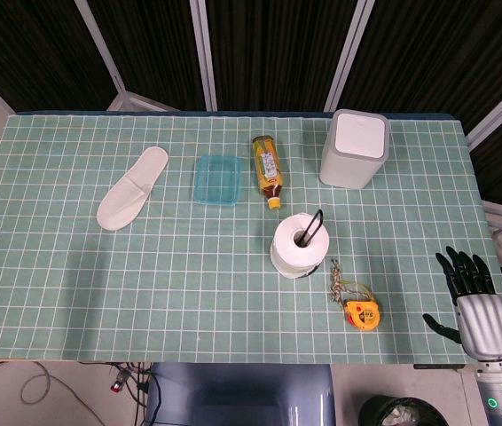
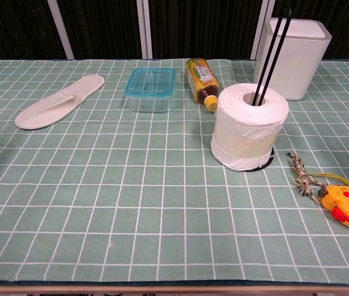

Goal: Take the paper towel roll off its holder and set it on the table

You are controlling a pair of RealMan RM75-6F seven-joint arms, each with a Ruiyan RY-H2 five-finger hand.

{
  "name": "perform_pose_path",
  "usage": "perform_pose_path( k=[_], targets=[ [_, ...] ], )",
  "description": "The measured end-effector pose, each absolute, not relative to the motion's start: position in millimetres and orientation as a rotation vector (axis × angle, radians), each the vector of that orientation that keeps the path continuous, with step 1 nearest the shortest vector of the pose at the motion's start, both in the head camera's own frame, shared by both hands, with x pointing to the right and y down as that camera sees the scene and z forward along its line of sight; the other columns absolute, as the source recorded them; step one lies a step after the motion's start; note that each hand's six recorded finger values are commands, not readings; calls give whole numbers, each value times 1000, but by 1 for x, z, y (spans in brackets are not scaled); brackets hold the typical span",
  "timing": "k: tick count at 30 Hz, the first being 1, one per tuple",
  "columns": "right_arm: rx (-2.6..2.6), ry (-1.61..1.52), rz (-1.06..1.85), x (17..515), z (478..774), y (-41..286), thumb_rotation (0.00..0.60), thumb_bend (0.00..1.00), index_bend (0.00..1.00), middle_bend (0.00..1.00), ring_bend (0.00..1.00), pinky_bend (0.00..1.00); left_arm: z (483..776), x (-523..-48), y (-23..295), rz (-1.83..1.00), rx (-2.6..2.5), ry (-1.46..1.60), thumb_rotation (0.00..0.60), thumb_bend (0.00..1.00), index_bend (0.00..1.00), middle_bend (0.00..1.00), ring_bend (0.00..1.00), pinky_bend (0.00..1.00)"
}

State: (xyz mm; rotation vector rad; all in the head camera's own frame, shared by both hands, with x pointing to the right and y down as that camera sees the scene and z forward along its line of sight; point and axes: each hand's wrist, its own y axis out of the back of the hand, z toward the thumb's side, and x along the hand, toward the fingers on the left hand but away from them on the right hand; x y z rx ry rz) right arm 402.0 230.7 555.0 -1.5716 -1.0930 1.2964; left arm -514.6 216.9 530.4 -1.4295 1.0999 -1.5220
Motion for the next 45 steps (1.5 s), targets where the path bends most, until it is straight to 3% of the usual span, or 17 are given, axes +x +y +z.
perform_pose_path(
  k=[31, 38, 45],
  targets=[
    [-1625, -1135, 1310, 402, 558, 233, 600, 0, 0, 0, 0, 0, 529, -512, 218, -1517, -1429, 1105, 600, 176, 35, 0, 0, 12],
    [-1796, -1247, 1284, 391, 562, 233, 600, 0, 0, 0, 0, 0, 528, -513, 218, -1519, -1427, 1110, 600, 176, 35, 0, 0, 12],
    [-2020, -1328, 1247, 364, 575, 214, 600, 0, 0, 0, 0, 0, 527, -512, 218, -1510, -1428, 1113, 600, 175, 35, 0, 0, 12]
  ],
)
